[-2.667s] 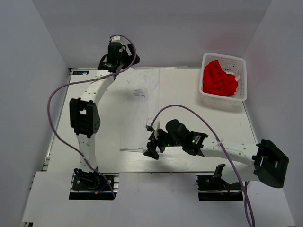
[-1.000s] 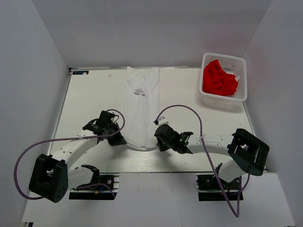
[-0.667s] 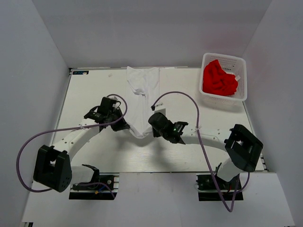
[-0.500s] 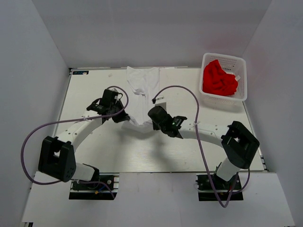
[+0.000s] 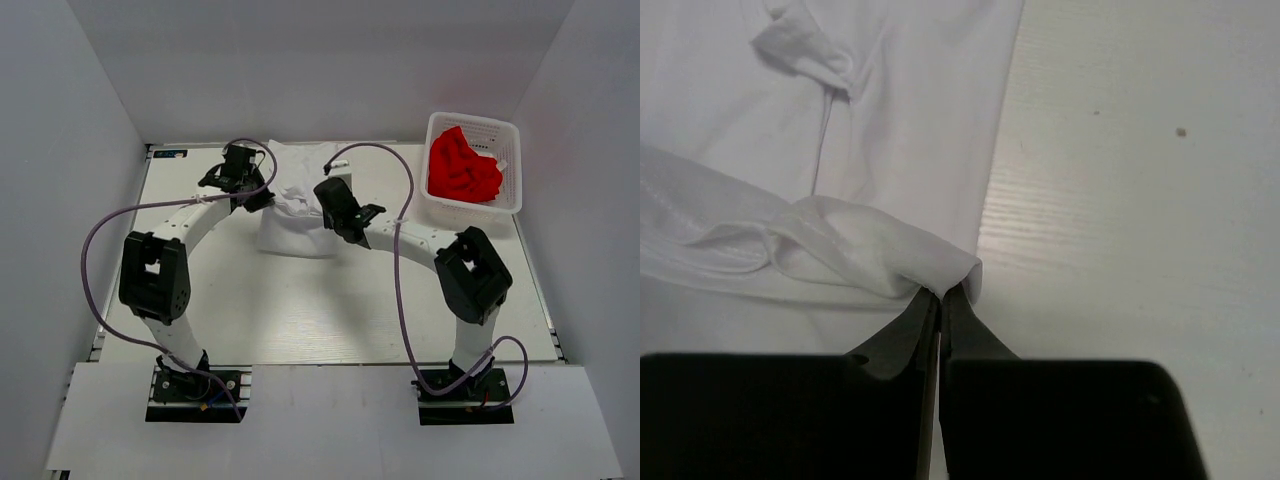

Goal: Fold and stack the t-shirts

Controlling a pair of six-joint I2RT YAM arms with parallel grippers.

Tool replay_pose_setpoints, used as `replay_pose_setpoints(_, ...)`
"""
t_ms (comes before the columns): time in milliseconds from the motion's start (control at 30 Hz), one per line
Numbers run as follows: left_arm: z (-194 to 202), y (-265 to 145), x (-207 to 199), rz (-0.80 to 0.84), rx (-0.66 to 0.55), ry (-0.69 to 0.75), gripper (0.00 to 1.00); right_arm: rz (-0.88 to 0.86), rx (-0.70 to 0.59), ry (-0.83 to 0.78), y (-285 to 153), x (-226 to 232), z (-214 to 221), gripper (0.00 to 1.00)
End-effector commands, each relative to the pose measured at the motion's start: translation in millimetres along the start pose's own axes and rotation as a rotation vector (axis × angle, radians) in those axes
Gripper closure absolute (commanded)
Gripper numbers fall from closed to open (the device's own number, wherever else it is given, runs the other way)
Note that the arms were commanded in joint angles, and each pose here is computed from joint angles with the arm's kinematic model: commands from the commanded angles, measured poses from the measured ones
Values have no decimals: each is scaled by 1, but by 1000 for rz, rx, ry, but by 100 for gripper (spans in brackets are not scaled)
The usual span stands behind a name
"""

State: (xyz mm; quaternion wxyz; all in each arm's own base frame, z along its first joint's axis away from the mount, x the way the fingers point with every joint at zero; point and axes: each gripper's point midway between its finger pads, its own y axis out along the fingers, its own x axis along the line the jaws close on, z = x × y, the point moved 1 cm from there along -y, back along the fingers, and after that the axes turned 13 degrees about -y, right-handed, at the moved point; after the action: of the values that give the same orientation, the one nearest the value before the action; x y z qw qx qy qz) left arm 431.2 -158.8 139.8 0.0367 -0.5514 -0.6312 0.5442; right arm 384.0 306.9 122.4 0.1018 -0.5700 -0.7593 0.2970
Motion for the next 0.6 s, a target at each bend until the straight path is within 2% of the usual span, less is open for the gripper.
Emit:
replay_pose_setpoints(0,-27,6,-19,48,-62,33,100,-1,-65,-10,20,-4,-35,100)
replay_pose_setpoints(333,-46,56,-21,43,-27,23,100,-21,-50,18,68,-14,-50,100)
replay_pose_setpoints(367,-50,64,-18,33,-27,17,96,-26,-52,19,71,-14,-51,100)
replay_pose_setpoints(400,-56,65,-22,53,-26,11,86,-20,-34,17,79,-15,-43,99)
replay_pose_setpoints(433,-61,69,-27,65,-37,24,70,-20,-40,23,82,-15,-47,90)
replay_pose_setpoints(467,-67,72,-26,60,-42,27,44,-6,-38,28,86,-19,-46,90)
replay_pose_setpoints(500,-78,81,-32,75,-49,21,30,14,-47,40,97,-24,-52,89)
replay_pose_setpoints(533,-77,84,-32,60,-24,32,10,31,-53,43,101,-28,-54,82)
replay_pose_setpoints(567,-87,87,-31,50,-28,22,0,46,-53,45,108,-38,-57,72)
